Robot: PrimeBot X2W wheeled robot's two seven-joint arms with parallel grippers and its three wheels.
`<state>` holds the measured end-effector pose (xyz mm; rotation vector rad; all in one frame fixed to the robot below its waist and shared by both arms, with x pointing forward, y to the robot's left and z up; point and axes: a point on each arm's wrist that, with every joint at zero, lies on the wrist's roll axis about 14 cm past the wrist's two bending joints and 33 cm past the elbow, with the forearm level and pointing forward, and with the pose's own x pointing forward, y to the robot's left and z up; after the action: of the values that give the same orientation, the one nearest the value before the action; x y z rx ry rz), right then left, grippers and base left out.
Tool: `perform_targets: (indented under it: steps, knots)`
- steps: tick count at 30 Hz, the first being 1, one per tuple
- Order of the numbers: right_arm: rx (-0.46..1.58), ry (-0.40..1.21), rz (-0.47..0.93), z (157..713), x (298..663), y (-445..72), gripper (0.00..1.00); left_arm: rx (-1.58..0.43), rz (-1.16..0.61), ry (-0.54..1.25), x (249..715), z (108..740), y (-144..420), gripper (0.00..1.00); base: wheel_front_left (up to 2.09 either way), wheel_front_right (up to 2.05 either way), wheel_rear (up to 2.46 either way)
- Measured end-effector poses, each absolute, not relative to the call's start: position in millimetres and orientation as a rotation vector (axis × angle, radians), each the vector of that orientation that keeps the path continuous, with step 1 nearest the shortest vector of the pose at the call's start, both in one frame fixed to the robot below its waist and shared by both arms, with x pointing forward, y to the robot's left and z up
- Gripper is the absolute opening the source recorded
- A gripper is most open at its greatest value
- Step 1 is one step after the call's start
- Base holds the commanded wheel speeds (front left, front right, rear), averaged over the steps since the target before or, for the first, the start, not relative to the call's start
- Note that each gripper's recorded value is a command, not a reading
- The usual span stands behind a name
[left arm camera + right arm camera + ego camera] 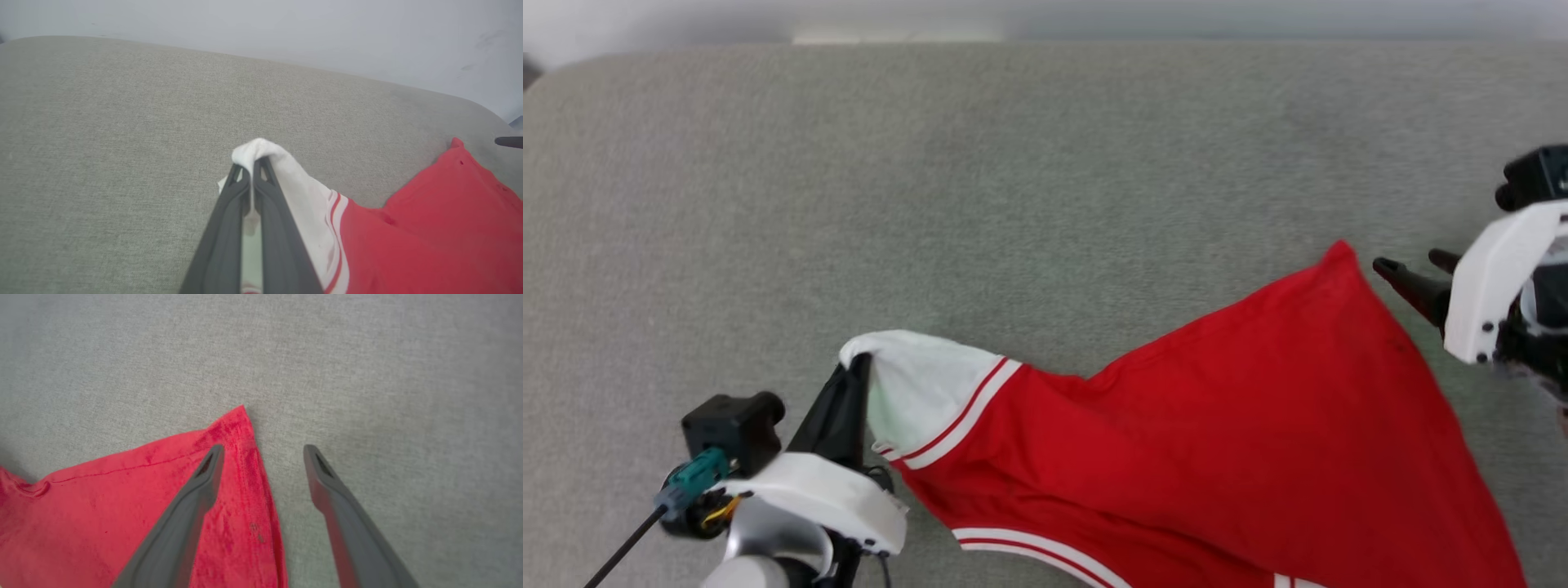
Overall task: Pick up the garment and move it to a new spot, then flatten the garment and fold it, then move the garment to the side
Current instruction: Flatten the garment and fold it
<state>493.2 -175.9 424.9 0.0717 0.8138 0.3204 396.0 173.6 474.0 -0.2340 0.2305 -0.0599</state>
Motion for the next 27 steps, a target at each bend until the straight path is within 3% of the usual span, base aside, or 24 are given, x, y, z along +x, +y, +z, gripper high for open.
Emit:
perform_targets:
  steps: [10,11,12,13,20,27]
  knots:
    - [0.056,1.065,0.425,364.4,502.7,-133.4,1.00,-0.236,-0.006,0.264,400.4,452.8,187.8,0.00,0.00,0.00,0.00]
    - [0.054,1.079,0.429,362.8,502.5,-132.4,0.95,-0.236,-0.002,0.270,399.6,450.7,189.0,0.00,0.00,0.00,0.00]
    - [0.056,1.090,0.431,362.8,502.3,-132.1,0.42,-0.236,0.002,0.270,399.6,450.1,189.8,0.00,0.00,0.00,0.00]
    - [0.069,1.098,0.431,363.2,501.3,-131.7,0.00,-0.236,0.001,0.269,399.6,450.1,189.8,0.00,0.00,0.00,0.00]
    - [0.053,1.018,0.442,380.5,501.1,-127.3,0.00,-0.201,-0.010,0.226,402.4,464.9,198.2,0.00,0.00,0.00,0.00]
    - [0.011,0.700,0.378,458.3,535.6,-143.9,0.00,-0.107,-0.063,0.038,438.7,537.0,213.7,0.00,0.00,0.00,0.00]
